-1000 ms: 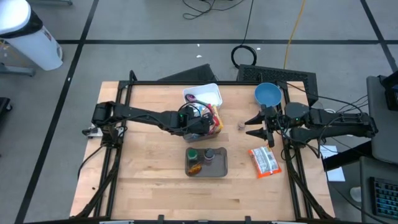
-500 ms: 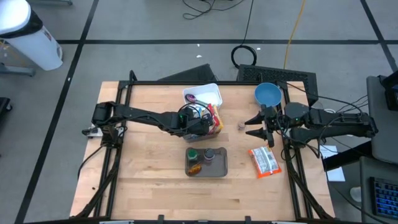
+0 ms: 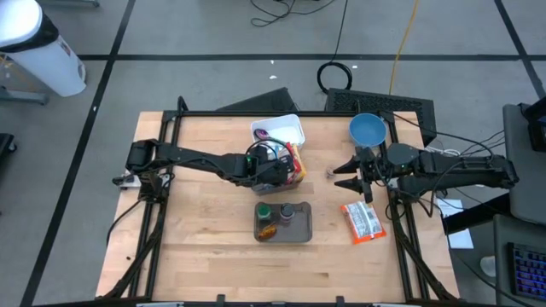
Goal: Pick & Place Food Item
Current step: Put the blue noodle pack into the top black bin, then put the brown seasoning bottle into the bottom black bin
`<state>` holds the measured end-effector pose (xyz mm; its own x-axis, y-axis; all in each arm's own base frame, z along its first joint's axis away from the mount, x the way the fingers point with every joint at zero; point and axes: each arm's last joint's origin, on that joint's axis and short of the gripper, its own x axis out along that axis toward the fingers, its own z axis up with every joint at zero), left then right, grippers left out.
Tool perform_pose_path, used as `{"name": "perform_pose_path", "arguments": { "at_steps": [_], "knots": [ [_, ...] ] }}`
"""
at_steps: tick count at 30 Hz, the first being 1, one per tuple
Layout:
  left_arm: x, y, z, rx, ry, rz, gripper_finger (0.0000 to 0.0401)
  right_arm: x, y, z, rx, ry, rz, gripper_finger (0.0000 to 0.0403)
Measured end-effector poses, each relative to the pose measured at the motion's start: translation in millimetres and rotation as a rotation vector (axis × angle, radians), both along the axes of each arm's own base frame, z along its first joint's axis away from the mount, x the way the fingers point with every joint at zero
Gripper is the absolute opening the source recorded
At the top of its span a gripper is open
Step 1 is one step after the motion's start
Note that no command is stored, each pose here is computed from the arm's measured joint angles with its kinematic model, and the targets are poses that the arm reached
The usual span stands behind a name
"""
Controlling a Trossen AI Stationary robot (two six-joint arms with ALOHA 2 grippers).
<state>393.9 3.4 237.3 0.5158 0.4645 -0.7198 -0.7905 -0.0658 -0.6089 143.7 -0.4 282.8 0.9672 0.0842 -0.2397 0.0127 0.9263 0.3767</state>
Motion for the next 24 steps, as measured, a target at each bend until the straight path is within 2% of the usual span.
{"name": "perform_pose_path", "arguments": {
  "at_steps": [13,18,24],
  "knots": [
    [0,5,7,0.050,0.010,-0.067,0.0148,0,0,0,0.001,0.000,0.000,0.0212],
    [-13,12,37,0.125,-0.011,-0.134,0.0156,0,0,0,0.001,0.001,0.000,0.0212],
    [-39,16,84,0.279,-0.033,-0.268,0.0157,0,0,0,0.001,0.001,-0.002,0.0212]
  ]
}}
